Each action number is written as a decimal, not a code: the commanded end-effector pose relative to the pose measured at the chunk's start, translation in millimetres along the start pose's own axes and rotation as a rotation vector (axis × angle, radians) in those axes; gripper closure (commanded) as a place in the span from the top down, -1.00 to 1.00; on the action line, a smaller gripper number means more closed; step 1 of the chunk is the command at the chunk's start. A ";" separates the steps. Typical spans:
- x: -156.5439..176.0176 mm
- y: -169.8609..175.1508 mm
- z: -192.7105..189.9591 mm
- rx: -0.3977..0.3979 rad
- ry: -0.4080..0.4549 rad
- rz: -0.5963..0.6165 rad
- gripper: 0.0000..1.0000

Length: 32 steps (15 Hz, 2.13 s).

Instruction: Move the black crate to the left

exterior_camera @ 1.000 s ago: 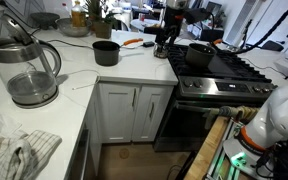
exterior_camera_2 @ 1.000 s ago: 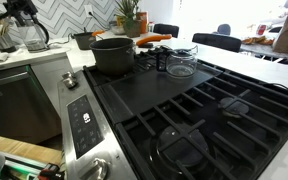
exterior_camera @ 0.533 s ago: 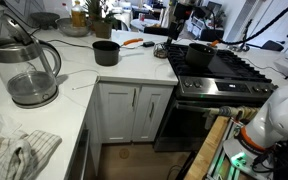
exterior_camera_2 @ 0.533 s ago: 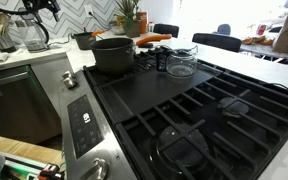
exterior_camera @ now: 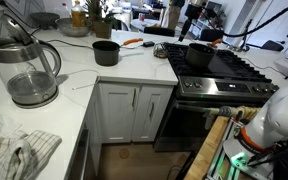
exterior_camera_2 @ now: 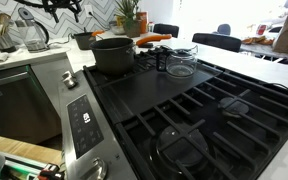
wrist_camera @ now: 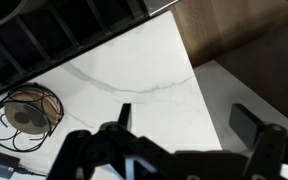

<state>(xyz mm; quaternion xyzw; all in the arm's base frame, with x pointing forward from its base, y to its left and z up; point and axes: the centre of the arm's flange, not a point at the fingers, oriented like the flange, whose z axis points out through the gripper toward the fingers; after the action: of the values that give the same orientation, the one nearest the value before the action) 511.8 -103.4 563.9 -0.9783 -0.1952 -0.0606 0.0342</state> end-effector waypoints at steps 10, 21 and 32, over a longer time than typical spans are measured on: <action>1.3 17.8 3.3 0.012 -0.005 -0.016 1.00; 31.8 89.1 39.6 -0.048 -0.043 -0.013 1.00; 41.8 170.2 109.7 -0.086 -0.100 -0.062 1.00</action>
<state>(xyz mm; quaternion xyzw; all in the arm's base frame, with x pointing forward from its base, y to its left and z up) 607.4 -213.9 467.8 -0.9773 -0.2107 -0.0204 -0.0088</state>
